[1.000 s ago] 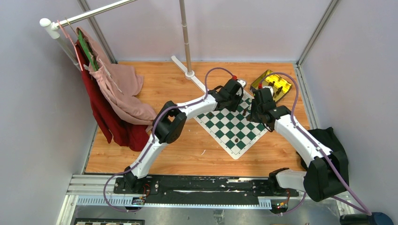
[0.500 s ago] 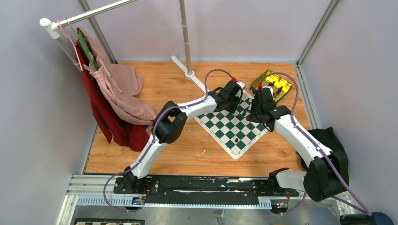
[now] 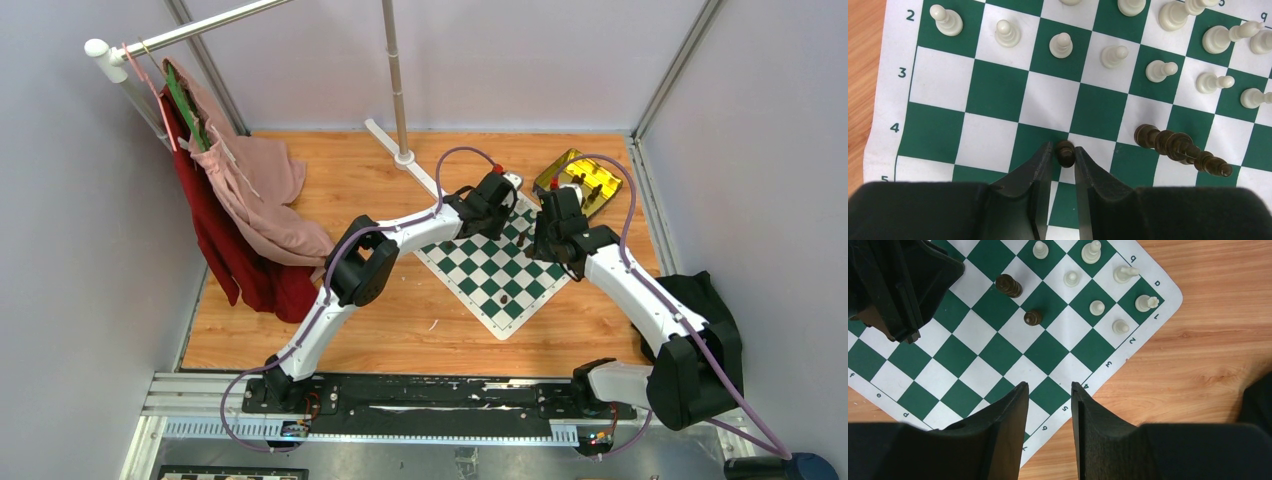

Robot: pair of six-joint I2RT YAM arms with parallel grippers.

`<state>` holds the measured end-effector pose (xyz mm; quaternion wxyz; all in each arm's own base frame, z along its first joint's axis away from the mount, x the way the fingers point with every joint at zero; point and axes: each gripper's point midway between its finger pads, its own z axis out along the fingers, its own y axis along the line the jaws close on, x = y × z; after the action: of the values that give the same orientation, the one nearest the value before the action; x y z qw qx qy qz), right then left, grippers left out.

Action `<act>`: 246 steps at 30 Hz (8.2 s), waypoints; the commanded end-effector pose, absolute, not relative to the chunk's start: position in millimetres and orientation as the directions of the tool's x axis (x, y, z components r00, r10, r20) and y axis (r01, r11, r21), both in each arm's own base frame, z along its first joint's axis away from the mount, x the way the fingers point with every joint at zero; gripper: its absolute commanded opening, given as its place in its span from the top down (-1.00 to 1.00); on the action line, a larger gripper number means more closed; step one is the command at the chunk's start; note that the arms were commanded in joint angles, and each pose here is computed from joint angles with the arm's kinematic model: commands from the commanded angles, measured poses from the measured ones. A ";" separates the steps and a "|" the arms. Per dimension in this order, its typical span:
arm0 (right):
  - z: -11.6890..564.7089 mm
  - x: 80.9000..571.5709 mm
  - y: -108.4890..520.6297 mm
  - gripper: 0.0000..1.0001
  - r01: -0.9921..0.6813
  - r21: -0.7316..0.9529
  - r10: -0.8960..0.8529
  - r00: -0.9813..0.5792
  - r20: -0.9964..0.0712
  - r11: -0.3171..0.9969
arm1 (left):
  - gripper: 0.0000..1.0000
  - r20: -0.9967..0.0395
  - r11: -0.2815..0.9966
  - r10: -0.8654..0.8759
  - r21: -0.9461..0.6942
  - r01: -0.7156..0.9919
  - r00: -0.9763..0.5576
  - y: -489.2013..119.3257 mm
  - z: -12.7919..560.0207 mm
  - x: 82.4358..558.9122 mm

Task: Set up the chess pieces on the board
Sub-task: Pick up the chess piece from the chessboard, then place the chess piece on the chessboard, then pick up the chess piece from the chessboard.

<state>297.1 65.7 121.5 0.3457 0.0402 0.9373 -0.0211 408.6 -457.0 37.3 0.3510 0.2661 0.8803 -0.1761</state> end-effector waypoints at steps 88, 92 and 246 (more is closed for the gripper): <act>109.3 278.0 62.8 0.21 0.075 0.003 0.061 -0.785 -0.617 0.997 | 0.84 -0.709 0.889 0.290 -0.050 0.456 -0.643 -362.5 51.5 346.5; 109.1 277.8 63.3 0.21 0.073 0.005 0.061 -0.785 -0.617 0.997 | 0.85 -0.707 0.889 0.291 -0.047 0.455 -0.644 -361.8 52.1 343.9; 89.0 360.2 150.5 1.00 -0.230 -0.049 -0.219 -0.809 -0.545 0.972 | -0.99 -0.898 0.921 0.147 -0.030 0.389 -0.415 -269.9 234.0 276.5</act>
<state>368.1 136.8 66.3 0.2718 -0.1079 0.9562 0.0110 281.6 -282.3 227.0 0.5057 0.1797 0.8352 -0.1201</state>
